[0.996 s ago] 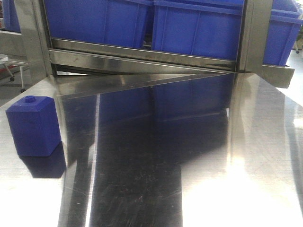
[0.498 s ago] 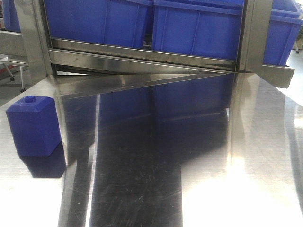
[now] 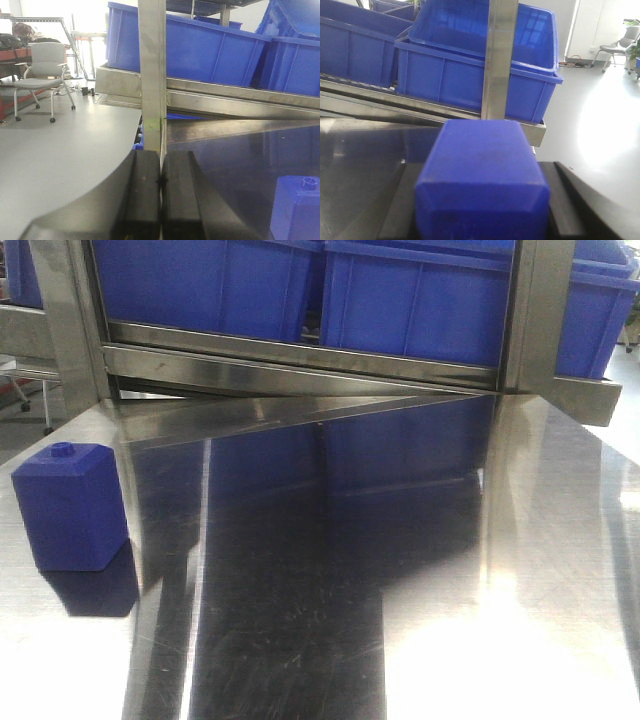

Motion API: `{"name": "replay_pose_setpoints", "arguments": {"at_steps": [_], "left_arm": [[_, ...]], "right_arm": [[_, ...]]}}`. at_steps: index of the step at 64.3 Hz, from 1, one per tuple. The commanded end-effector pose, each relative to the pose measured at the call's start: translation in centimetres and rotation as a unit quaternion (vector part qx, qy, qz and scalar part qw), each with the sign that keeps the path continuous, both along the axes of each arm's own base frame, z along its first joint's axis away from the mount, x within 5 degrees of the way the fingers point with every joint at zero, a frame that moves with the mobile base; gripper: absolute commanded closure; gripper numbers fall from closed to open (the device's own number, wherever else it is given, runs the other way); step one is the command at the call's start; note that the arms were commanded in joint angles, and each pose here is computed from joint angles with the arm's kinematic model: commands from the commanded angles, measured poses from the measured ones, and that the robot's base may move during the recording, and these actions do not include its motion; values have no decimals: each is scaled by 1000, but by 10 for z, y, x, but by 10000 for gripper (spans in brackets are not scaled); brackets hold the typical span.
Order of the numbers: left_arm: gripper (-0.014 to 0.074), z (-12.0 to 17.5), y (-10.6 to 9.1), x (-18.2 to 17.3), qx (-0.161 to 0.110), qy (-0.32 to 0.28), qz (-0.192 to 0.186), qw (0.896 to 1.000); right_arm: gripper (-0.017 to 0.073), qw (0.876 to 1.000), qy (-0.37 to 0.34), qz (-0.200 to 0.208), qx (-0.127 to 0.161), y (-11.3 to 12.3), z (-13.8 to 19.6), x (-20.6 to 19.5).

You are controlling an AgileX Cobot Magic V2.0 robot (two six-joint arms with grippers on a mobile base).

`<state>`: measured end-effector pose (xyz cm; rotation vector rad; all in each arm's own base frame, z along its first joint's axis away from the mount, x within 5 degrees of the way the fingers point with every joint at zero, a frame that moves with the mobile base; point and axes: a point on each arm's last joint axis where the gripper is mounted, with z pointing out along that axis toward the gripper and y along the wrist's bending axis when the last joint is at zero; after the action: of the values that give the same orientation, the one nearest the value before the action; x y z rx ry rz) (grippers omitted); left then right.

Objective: Pick and sort blue part to right shelf

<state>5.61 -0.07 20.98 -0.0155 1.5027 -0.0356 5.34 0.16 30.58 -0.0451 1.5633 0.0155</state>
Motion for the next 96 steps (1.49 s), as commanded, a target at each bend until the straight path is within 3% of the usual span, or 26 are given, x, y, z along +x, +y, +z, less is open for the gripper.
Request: {"name": "replay_pose_setpoints", "arguments": {"at_steps": [1,10,26,33,39,48,53,58,67,71,83,92,96], "left_arm": [[461,15,0,-2,-6,-28,1,1000],[461,37,0,-2,18,27,-2,999],[461,75,-1,14,19,46,-3,999],[444,82,-3,24,37,60,-15,997],[342,86,-8,34,44,77,-45,995],[-7,94,-23,54,13,116,-100,988],[-84,97,-31,66,-15,154,-114,981],[-88,100,-38,80,-33,199,-118,972],[-88,106,-52,106,-45,293,-110,949],[-88,108,-59,119,-60,342,-98,933],[-88,108,-76,161,-101,481,-25,870],[-88,104,-86,185,-81,563,15,822],[-88,103,-93,191,-67,586,21,807]], "right_arm": [[148,998,-57,-2,-7,0,18,-2],[148,998,-57,-2,-7,0,18,-2],[148,998,-57,-2,-7,0,18,-2],[148,998,-57,-2,-7,0,18,-2],[148,998,-57,-2,-7,0,18,-2],[148,998,-57,-2,-7,0,18,-2],[148,998,-57,-2,-7,0,18,-2],[148,998,-57,-2,-7,0,18,-2],[148,998,-57,-2,-7,0,18,-2],[148,998,-57,-2,-7,0,18,-2],[148,998,-57,-2,-7,0,18,-2],[148,998,-57,-2,-7,0,18,-2],[148,998,-57,-2,-7,0,18,-2]]}}
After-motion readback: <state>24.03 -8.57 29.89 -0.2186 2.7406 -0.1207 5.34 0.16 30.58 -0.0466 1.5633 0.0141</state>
